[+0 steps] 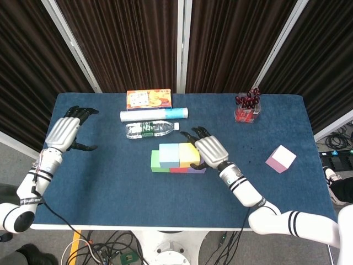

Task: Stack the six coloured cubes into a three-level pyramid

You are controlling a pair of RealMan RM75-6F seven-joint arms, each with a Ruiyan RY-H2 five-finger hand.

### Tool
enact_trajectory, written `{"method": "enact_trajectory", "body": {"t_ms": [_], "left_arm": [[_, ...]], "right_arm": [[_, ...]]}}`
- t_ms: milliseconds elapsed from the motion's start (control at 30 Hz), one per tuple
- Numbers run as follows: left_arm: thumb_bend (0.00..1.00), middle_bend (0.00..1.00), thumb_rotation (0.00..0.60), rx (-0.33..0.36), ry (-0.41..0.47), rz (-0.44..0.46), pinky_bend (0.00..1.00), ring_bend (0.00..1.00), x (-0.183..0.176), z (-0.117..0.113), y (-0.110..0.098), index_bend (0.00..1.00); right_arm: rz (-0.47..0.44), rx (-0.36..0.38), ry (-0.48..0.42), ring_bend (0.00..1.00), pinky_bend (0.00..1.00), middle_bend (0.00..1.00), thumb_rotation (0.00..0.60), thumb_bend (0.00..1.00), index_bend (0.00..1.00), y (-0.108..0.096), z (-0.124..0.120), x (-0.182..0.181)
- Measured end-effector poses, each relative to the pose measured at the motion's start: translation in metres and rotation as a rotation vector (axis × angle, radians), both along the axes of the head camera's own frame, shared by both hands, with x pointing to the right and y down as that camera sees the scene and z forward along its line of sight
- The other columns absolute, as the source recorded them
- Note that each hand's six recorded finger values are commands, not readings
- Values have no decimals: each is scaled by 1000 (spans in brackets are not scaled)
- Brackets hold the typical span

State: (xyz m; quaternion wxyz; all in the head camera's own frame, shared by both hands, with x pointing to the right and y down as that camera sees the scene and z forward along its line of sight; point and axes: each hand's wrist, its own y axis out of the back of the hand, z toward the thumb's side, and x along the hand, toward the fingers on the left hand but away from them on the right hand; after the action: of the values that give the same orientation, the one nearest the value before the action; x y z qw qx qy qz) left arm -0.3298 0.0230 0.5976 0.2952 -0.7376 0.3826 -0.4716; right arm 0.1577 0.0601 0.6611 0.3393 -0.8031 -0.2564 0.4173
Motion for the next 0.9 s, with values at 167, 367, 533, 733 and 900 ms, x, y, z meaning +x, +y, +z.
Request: {"method": "enact_trajectory", "body": {"t_ms": [167, 367, 533, 733, 900], "left_arm": [[90, 130, 600, -2, 1, -4, 39, 81, -1, 1, 0, 165], [90, 130, 600, -3, 4, -5, 39, 81, -2, 1, 0, 165], [90, 130, 600, -1, 6, -4, 39, 81, -2, 1, 0, 165], [90, 130, 600, -1, 8, -5, 39, 81, -2, 1, 0, 165], [90, 130, 600, -2, 10, -6, 39, 81, -4, 1, 2, 166]], "right_arm": [[1, 0, 4, 24, 0, 322, 600, 101, 0, 3, 1, -1], [18, 9, 5, 23, 0, 318, 600, 101, 0, 4, 1, -1], [35, 15, 4, 23, 0, 315, 600, 101, 0, 4, 1, -2], [48, 9, 5, 23, 0, 312, 600, 101, 0, 6, 1, -4], [56, 3, 4, 22, 0, 309, 600, 101, 0, 8, 2, -6]]}}
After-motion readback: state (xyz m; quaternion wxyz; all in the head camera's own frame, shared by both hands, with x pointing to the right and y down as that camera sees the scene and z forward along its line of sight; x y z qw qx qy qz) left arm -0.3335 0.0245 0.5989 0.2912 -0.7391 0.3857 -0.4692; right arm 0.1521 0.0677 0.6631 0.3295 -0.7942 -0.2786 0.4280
